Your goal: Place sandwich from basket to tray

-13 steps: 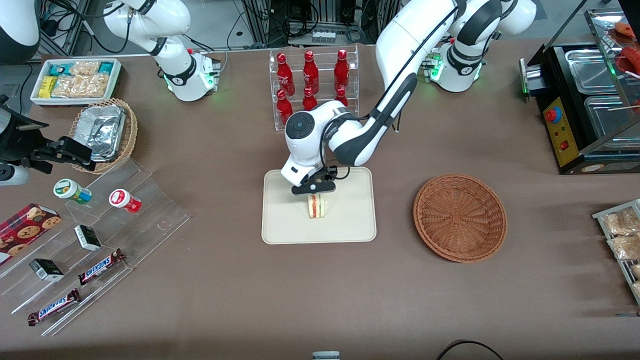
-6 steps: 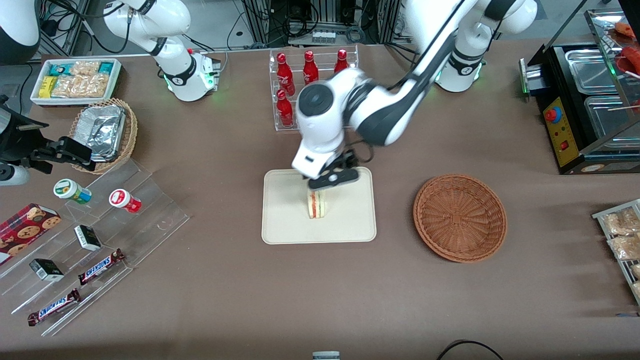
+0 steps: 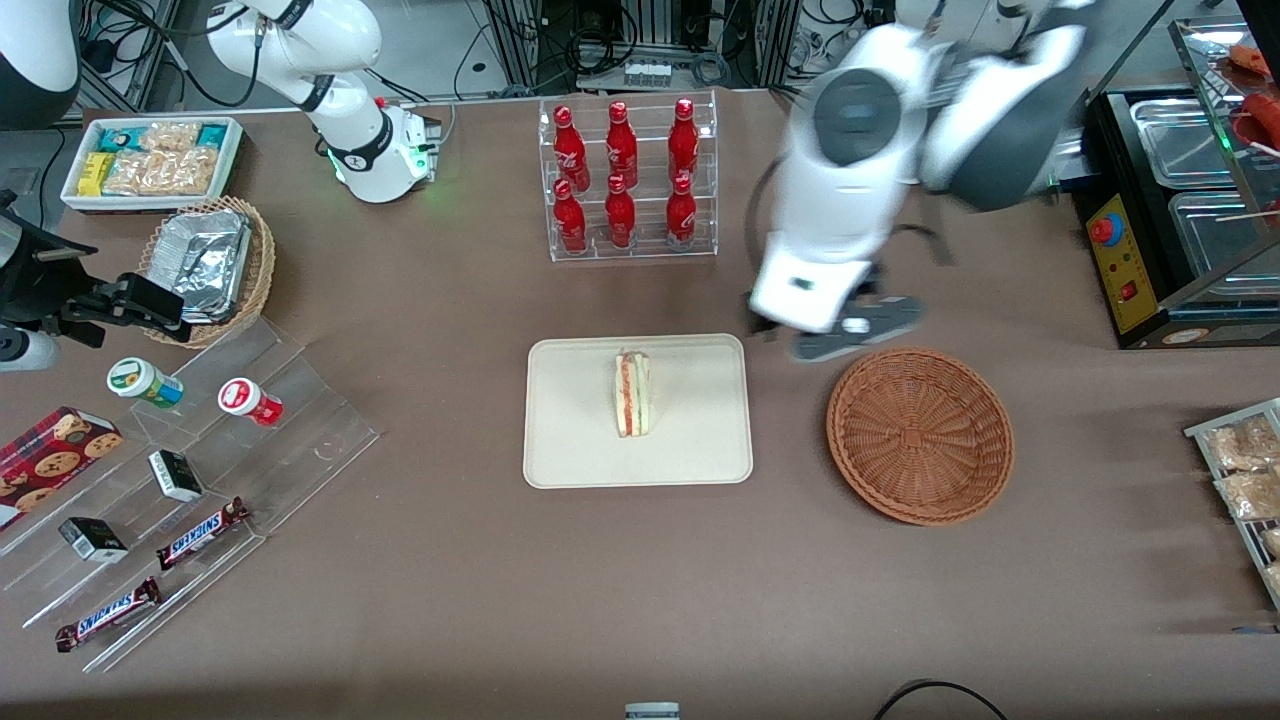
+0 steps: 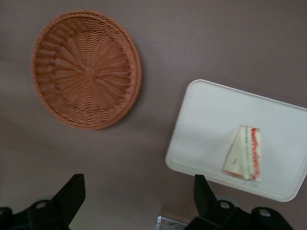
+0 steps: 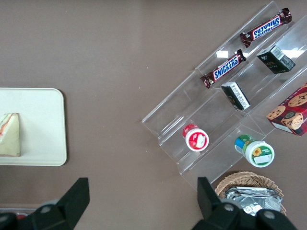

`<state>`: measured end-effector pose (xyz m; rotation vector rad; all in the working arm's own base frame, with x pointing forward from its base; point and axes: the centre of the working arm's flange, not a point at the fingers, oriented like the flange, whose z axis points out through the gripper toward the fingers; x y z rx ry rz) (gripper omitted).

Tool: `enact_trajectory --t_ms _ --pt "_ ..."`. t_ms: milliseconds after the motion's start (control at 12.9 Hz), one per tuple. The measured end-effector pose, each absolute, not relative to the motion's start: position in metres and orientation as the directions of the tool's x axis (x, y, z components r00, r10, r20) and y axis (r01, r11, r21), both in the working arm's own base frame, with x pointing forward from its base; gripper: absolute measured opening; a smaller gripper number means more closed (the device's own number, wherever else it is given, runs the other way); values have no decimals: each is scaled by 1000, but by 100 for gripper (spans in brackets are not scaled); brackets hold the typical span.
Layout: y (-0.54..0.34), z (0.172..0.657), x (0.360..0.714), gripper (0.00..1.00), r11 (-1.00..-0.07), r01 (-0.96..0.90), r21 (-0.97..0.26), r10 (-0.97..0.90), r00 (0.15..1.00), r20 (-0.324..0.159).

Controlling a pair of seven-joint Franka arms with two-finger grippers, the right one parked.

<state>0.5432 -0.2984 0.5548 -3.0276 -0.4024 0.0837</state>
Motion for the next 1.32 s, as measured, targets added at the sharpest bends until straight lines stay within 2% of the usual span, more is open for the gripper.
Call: enact_trajectory --t_ms 156,467,856,1322 --pt "-215 581 556 100 -977 194 -85 201 976 -85" --pt "-76 602 569 100 -996 76 -53 82 989 -127" --pt "-5 607 562 100 -998 39 -42 44 990 -136" --pt "4 619 541 100 -998 41 -41 46 991 -124"
